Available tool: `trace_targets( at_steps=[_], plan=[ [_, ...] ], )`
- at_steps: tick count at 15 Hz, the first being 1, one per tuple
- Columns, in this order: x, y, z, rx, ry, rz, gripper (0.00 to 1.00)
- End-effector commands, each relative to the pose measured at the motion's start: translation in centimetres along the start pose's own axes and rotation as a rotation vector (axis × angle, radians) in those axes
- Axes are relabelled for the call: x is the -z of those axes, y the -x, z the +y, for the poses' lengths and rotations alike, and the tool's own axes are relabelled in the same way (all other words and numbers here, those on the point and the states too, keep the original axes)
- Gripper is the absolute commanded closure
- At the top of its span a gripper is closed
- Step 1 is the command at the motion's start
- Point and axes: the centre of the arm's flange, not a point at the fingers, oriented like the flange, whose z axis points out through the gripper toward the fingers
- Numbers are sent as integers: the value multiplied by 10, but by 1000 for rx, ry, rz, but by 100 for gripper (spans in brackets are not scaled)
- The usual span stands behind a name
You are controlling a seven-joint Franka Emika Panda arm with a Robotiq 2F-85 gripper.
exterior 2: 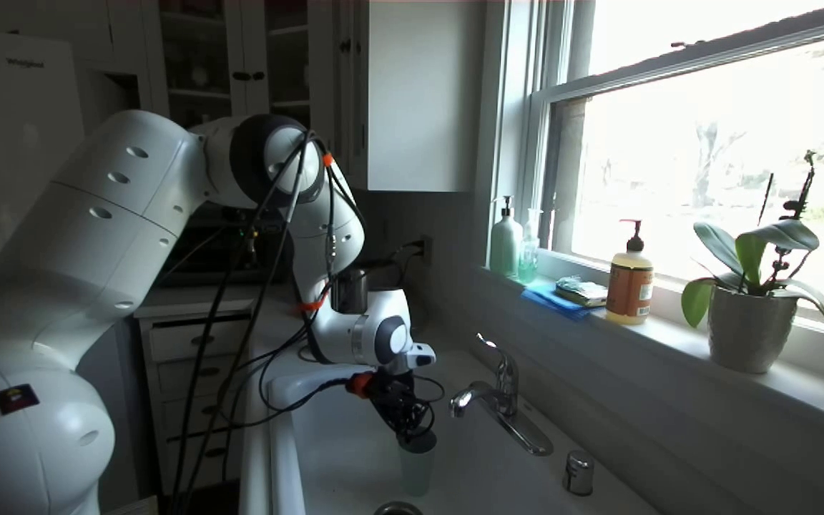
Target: Pick up the light blue cup on the counter top and put it in the sink, move the tap nozzle to the mouth of the cup and open tap using the faucet
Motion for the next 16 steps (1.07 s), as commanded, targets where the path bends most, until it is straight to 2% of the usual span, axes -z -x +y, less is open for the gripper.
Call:
trace_targets(
  at_steps=[1, 7, 12, 16],
  plan=[
    [14, 5, 1, -29, 7, -66, 100],
    [24, 18, 1, -34, 26, -157, 99],
    [22, 19, 0, -33, 18, -147, 99],
    [15, 25, -15, -10, -6, -144, 99]
  ],
)
